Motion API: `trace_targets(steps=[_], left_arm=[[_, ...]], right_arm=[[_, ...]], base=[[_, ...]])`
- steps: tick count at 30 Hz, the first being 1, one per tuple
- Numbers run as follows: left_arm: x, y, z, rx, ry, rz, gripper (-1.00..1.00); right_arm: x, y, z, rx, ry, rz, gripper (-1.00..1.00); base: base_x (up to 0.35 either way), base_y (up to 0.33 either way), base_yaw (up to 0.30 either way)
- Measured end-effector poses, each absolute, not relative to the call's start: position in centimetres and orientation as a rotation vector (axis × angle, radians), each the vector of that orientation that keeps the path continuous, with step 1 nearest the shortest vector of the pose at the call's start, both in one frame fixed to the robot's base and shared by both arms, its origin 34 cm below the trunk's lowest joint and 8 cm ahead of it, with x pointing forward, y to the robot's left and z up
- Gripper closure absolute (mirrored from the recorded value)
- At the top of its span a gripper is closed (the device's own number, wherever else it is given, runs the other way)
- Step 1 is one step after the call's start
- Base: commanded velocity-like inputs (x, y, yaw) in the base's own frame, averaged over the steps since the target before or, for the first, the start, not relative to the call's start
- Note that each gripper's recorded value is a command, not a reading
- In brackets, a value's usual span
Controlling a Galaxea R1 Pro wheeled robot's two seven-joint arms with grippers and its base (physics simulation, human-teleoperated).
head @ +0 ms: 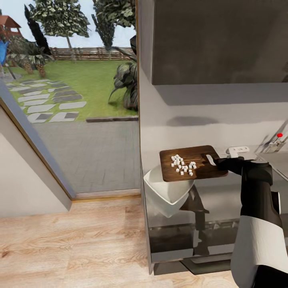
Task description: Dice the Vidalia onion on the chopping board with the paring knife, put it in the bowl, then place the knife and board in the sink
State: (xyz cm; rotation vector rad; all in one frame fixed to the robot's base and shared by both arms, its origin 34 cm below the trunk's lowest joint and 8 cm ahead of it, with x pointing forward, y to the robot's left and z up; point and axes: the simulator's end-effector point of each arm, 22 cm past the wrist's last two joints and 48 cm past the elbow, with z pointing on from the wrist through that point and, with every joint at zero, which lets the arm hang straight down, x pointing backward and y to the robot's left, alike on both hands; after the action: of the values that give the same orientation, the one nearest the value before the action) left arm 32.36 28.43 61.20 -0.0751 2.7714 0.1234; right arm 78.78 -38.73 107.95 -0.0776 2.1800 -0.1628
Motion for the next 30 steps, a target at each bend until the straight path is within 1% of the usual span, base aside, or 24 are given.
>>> trace_targets(steps=[7,30], left_arm=[[32.5,28.4,61.3,-0.075,2.767,0.123,-1.00],[33.9,28.4,62.1,-0.077,2.731,0.121,-1.00]], right_arm=[[79.0,-37.8,108.4,-0.111,2.173,-0.164,1.00],[78.7,-38.0,110.9,-0.108,2.137,-0.169,1.00]], base=[[0.000,0.000,0.000],[0.000,0.000,0.000]])
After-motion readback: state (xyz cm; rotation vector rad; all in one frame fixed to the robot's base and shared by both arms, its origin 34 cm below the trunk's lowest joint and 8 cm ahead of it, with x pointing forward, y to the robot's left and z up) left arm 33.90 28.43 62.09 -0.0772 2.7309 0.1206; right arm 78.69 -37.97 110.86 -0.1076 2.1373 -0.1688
